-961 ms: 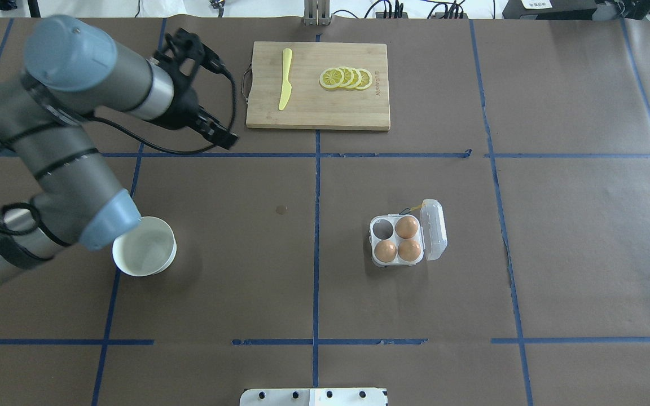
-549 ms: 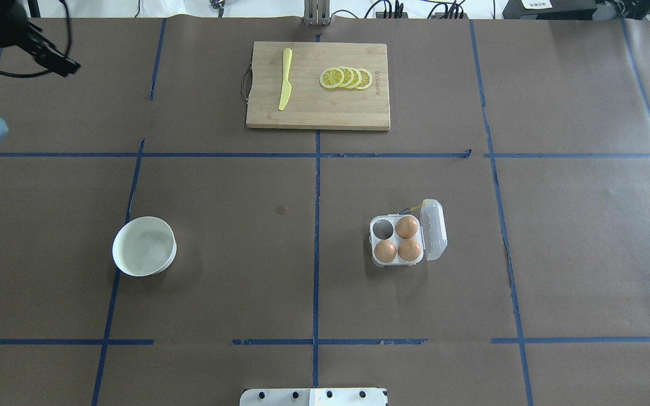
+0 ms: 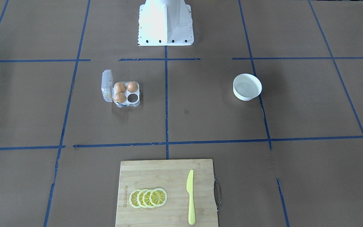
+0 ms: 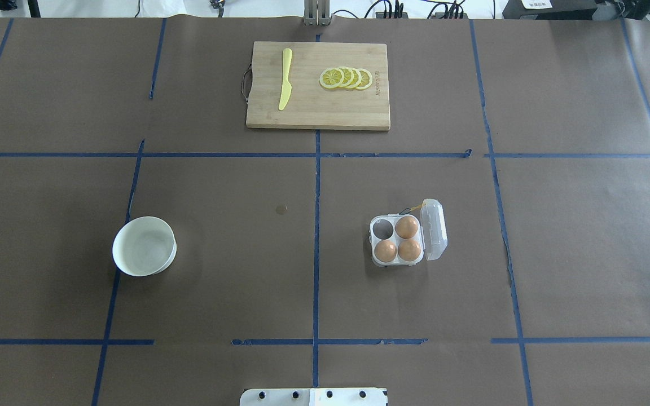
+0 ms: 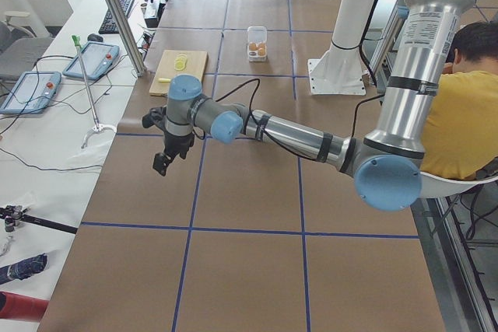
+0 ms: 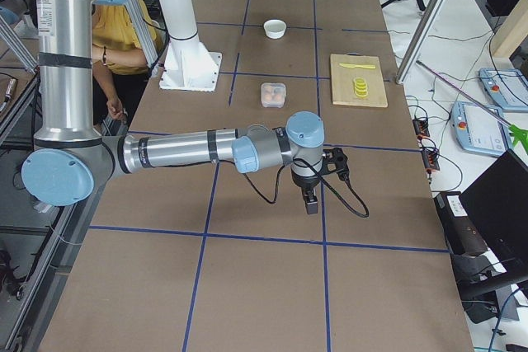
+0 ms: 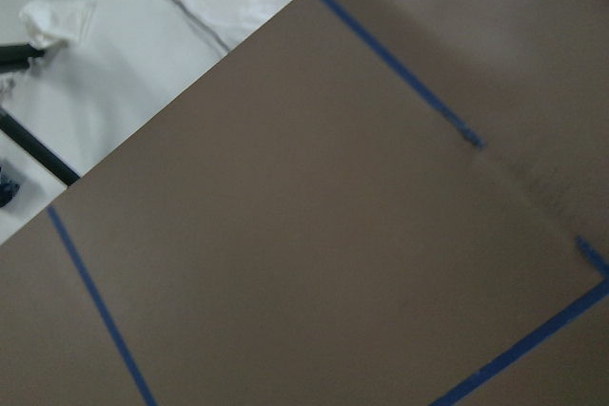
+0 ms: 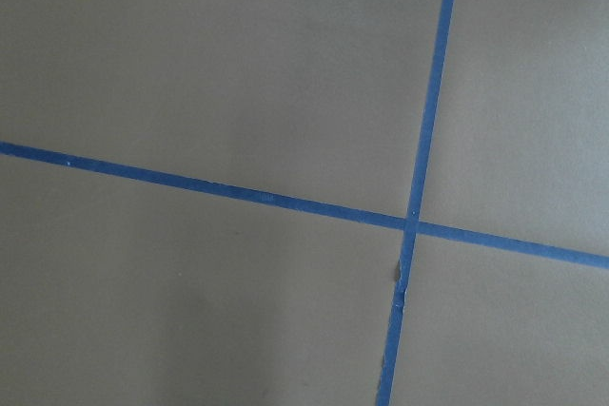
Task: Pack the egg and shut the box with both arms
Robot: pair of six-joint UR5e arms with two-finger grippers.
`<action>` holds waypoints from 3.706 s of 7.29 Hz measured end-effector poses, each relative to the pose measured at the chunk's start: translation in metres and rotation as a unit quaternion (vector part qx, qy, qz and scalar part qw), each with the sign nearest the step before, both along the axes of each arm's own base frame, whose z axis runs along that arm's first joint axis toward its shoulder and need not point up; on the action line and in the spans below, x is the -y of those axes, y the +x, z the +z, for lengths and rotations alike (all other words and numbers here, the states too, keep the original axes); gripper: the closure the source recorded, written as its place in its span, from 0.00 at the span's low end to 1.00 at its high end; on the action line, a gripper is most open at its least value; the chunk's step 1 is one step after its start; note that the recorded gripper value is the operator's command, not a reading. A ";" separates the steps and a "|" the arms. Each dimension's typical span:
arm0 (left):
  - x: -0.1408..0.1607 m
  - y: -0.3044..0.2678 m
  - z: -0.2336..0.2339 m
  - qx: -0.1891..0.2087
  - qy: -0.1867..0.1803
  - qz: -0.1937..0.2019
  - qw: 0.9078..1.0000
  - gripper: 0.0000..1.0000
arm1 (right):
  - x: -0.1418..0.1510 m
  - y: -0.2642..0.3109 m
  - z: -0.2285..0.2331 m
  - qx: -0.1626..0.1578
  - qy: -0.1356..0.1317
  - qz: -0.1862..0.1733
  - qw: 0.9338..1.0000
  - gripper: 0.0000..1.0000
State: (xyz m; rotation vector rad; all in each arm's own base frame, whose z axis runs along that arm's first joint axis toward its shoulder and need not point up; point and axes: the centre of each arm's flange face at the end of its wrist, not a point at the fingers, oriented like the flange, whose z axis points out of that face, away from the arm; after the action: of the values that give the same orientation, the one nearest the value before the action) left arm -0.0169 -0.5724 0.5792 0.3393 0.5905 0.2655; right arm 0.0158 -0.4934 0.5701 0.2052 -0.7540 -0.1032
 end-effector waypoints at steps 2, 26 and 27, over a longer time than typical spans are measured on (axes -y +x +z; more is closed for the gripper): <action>-0.047 -0.059 0.069 -0.028 -0.035 0.007 0.999 0.00 | 0.002 -0.010 -0.011 0.011 0.002 0.005 1.000 0.00; -0.057 -0.061 0.038 -0.077 -0.041 0.042 0.995 0.00 | -0.050 -0.214 -0.082 0.007 -0.003 0.029 1.000 0.00; -0.057 -0.061 0.038 -0.077 -0.041 0.043 0.995 0.00 | -0.050 -0.162 -0.050 -0.014 0.006 0.017 1.000 0.00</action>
State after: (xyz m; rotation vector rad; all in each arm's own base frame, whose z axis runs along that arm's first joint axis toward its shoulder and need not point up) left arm -0.0779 -0.5152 0.6176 0.2573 0.7661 0.2985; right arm -0.1464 -0.4435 0.5200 0.2267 -0.7211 -0.0775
